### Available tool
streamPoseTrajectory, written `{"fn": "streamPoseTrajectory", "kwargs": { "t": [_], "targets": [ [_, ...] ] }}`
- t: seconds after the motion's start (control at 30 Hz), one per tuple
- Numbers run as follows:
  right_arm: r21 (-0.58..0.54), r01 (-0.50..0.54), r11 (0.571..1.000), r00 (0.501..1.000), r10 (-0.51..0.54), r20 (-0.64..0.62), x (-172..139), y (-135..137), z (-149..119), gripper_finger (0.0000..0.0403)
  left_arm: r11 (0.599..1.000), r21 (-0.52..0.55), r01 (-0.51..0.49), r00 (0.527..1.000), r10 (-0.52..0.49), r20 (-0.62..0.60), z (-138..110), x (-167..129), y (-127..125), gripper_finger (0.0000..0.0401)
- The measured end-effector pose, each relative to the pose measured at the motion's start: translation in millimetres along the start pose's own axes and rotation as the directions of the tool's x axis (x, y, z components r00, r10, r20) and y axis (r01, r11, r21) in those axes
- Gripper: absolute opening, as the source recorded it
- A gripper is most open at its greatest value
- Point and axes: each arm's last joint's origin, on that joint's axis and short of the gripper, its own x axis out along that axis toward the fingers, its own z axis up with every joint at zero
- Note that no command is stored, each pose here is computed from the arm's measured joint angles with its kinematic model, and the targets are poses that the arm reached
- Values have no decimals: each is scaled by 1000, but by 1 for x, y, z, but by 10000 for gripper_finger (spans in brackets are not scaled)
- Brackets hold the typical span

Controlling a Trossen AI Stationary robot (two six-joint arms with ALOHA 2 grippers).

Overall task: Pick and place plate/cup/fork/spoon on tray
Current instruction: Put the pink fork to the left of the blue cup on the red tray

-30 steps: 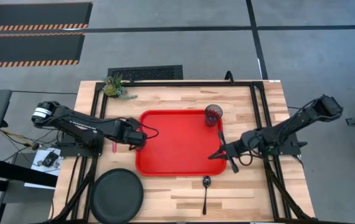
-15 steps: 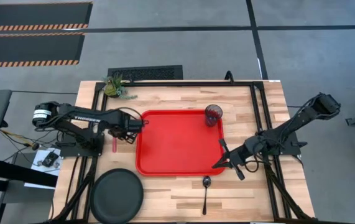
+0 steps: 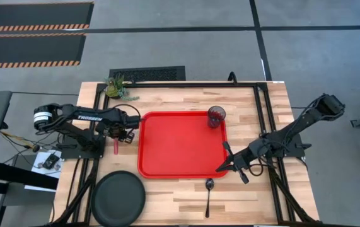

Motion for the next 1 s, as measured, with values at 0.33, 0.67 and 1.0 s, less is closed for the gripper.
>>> {"fn": "streamPoseTrajectory", "kwargs": {
  "t": [0.33,0.67,1.0],
  "targets": [
    [0,1,1000,1000,-1,-1,0,0,0,10,998,34,58,998,-58,-5,4,6,0,101],
    [0,0,1000,1000,0,-2,0,0,0,10,991,108,76,997,-76,-7,1,5,-3,31],
    [1,22,1000,1000,-22,-4,0,-1,0,10,965,51,256,962,-259,81,-3,-26,3,29]
  ]
}}
